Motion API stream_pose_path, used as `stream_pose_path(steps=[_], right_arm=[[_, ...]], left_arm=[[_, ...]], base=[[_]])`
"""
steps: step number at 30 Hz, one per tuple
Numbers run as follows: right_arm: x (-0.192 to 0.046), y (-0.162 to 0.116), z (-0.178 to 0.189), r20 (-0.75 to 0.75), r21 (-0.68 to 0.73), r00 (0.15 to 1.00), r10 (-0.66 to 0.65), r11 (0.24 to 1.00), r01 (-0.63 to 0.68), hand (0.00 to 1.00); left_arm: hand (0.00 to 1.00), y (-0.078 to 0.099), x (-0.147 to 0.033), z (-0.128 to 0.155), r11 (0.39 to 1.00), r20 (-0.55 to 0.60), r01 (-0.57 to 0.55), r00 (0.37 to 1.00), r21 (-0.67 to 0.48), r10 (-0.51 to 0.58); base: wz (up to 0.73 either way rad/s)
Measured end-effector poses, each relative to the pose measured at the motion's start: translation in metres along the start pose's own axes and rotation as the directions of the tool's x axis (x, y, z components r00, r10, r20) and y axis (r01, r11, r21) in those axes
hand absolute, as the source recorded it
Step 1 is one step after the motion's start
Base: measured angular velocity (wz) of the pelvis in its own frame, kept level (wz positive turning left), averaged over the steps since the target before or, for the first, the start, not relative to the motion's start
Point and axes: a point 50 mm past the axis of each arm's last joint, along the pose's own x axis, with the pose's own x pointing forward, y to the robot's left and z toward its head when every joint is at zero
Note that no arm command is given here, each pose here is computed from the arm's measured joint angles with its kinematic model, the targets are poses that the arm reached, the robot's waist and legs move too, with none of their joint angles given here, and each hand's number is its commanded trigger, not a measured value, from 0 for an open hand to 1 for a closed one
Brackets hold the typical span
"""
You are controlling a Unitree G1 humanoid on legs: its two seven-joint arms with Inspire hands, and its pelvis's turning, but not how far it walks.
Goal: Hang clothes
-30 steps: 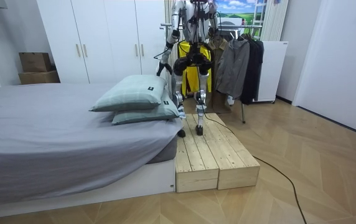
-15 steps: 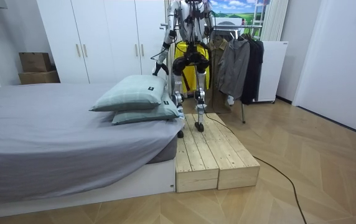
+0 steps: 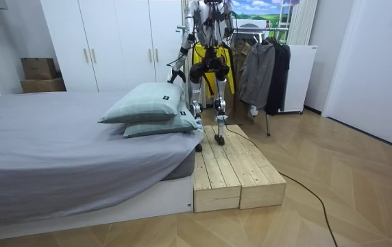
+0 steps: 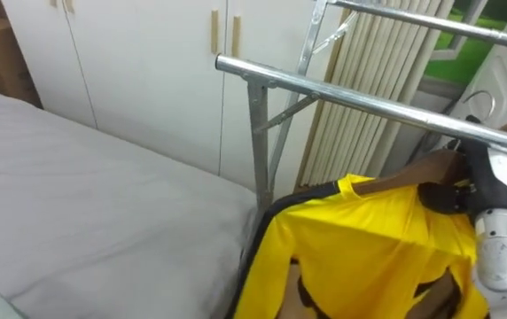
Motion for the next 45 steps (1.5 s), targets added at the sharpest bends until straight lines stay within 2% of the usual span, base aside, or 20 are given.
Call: stream_pose_path(steps=[9, 19, 29, 34, 40, 43, 45], right_arm=[[0.0, 0.002, 0.003, 0.043, -0.14, 0.999, 0.009, 0.99, -0.003, 1.0], [-0.005, 0.004, -0.002, 0.047, -0.159, 0.999, -0.012, 0.987, 0.019, 1.0], [-0.028, 0.034, -0.04, -0.109, -0.207, 0.982, 0.156, 0.962, -0.176, 1.0], [-0.036, 0.038, -0.046, -0.104, -0.324, 0.975, 0.197, 0.92, -0.22, 1.0], [-0.039, 0.039, -0.044, -0.035, -0.466, 0.983, 0.182, 0.867, -0.177, 1.0], [-0.037, 0.039, -0.035, 0.05, -0.535, 0.987, 0.155, 0.838, -0.105, 1.0], [-0.035, 0.037, -0.024, 0.146, -0.569, 0.982, 0.116, 0.822, -0.013, 1.0]], left_arm=[[0.0, 0.0, 0.001, 0.001, 1.0, 0.001, 0.0, 1.0, 0.001, 0.0], [0.0, 0.0, 0.003, 0.005, 1.0, 0.009, 0.002, 1.0, 0.003, -0.002], [0.0, -0.004, 0.004, 0.004, 1.0, -0.005, 0.018, 1.0, 0.001, -0.018], [0.0, -0.005, 0.004, 0.003, 1.0, -0.014, 0.021, 1.0, 0.002, -0.021], [0.0, -0.004, 0.004, 0.004, 1.0, -0.012, 0.017, 1.0, 0.001, -0.017], [0.0, -0.004, 0.004, 0.003, 1.0, -0.015, 0.016, 1.0, -0.001, -0.016], [0.0, -0.004, 0.004, 0.003, 1.0, -0.017, 0.016, 1.0, -0.002, -0.016]], base=[[0.0], [0.0], [0.03], [0.0], [0.0], [-0.12], [-0.05]])
